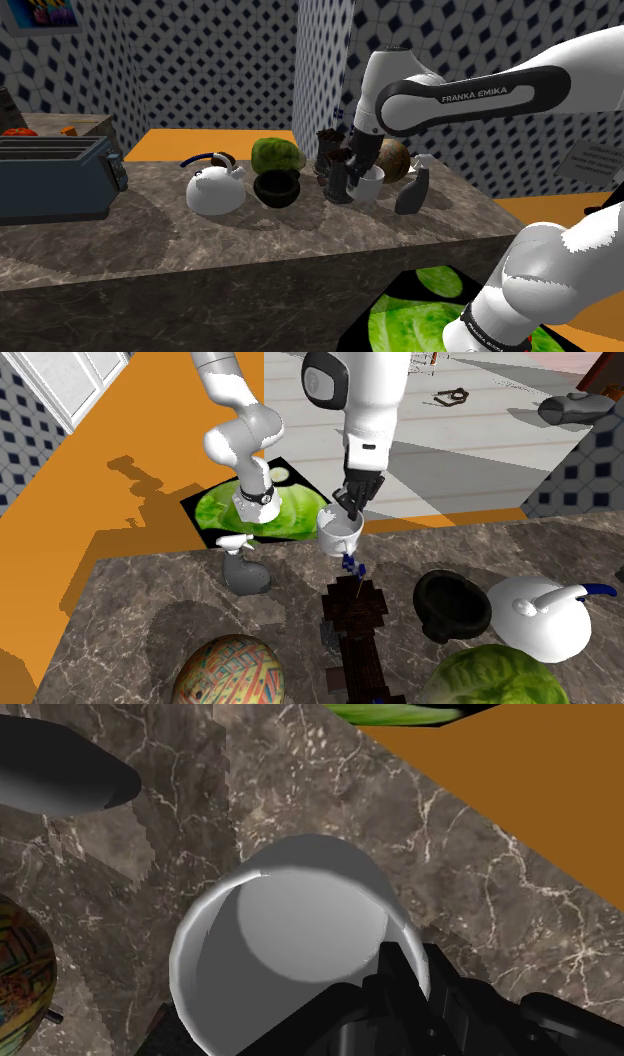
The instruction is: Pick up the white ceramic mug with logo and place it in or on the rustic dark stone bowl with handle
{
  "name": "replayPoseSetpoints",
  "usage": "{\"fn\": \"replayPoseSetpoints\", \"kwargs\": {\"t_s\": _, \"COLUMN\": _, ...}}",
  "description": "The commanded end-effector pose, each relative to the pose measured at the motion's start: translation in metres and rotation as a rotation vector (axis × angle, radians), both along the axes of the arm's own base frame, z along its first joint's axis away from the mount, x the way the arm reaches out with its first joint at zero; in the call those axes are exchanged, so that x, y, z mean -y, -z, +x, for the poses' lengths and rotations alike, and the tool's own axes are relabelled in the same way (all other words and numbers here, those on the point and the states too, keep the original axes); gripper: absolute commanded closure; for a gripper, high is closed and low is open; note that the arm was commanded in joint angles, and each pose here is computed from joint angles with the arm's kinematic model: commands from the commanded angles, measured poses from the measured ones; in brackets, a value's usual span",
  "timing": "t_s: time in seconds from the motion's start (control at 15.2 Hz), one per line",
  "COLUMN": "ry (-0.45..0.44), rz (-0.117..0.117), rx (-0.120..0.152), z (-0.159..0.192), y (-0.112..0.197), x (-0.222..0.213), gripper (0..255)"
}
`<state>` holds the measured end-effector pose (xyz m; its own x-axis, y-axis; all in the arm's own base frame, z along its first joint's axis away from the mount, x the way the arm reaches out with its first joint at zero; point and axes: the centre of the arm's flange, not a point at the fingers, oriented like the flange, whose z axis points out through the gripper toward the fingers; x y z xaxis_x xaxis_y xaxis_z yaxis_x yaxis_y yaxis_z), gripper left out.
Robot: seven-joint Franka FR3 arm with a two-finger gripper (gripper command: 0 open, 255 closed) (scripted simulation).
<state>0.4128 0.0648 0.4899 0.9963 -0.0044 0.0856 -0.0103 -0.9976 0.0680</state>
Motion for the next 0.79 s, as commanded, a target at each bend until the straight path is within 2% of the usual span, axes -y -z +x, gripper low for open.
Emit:
{"fn": "replayPoseSetpoints", "kwargs": {"t_s": 0.0, "ry": 0.000, "rz": 0.000, "rx": 0.000, "z": 0.000, "y": -0.012, "x": 0.000, "gripper": 255}}
{"fn": "replayPoseSetpoints", "kwargs": {"t_s": 0.33, "ry": 0.000, "rz": 0.000, "rx": 0.000, "z": 0.000, "y": -0.035, "x": 0.000, "gripper": 255}}
{"fn": "replayPoseSetpoints", "kwargs": {"t_s": 0.73, "ry": 0.000, "rz": 0.000, "rx": 0.000, "z": 0.074, "y": -0.043, "x": -0.029, "gripper": 255}}
